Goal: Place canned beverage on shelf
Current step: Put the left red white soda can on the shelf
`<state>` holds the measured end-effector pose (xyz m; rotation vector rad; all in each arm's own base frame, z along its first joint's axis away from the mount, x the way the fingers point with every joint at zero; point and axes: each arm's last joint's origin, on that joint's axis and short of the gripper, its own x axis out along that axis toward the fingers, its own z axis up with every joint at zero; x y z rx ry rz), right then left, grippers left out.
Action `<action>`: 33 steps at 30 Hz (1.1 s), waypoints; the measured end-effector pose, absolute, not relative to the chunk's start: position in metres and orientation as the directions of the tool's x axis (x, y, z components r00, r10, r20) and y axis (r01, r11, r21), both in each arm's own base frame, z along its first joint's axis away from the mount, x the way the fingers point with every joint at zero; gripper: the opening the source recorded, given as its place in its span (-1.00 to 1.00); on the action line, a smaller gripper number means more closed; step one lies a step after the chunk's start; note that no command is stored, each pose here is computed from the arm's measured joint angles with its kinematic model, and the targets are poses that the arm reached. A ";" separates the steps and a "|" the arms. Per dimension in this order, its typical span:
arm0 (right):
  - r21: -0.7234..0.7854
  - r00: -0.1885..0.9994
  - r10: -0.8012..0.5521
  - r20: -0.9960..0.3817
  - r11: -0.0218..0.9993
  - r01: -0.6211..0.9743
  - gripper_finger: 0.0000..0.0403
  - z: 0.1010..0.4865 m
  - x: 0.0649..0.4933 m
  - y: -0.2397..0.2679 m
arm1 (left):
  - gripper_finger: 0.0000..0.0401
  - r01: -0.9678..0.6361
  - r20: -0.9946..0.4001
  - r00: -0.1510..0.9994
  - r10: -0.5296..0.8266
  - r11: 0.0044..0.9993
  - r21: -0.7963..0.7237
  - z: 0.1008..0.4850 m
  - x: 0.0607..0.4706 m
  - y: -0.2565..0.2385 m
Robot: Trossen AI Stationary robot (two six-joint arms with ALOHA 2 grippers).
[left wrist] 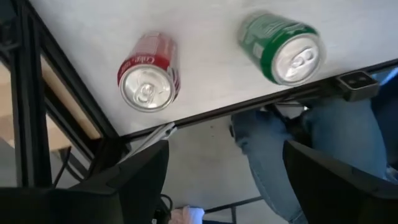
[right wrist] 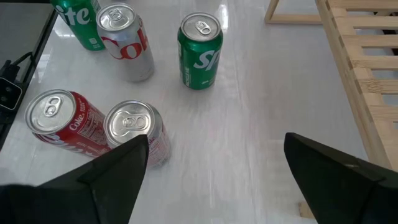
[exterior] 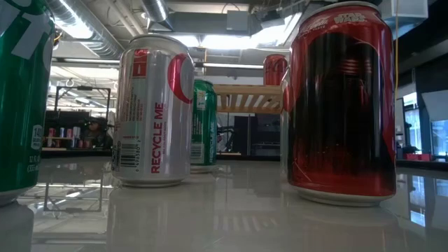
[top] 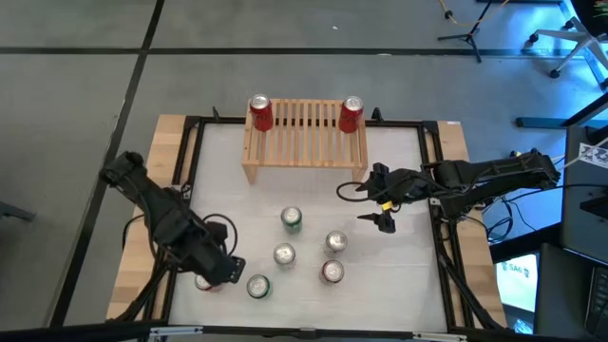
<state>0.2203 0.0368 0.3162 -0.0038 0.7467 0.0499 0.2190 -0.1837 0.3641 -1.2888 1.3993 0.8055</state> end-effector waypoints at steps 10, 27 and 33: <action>0.014 0.733 0.044 -0.679 0.999 -0.047 0.84 0.316 0.220 0.037 | 0.52 -0.973 -0.969 -0.011 -0.246 0.224 -0.046 0.338 0.226 -0.211; 0.014 0.733 0.044 -0.679 0.999 -0.047 0.84 0.316 0.220 0.037 | 0.52 -0.974 -0.990 -0.057 -0.129 0.225 0.027 0.330 0.219 -0.214; 0.013 0.733 0.044 -0.679 0.999 -0.048 0.84 0.316 0.220 0.037 | 0.52 -0.986 -0.990 -0.073 -0.123 0.159 0.053 0.330 0.213 -0.218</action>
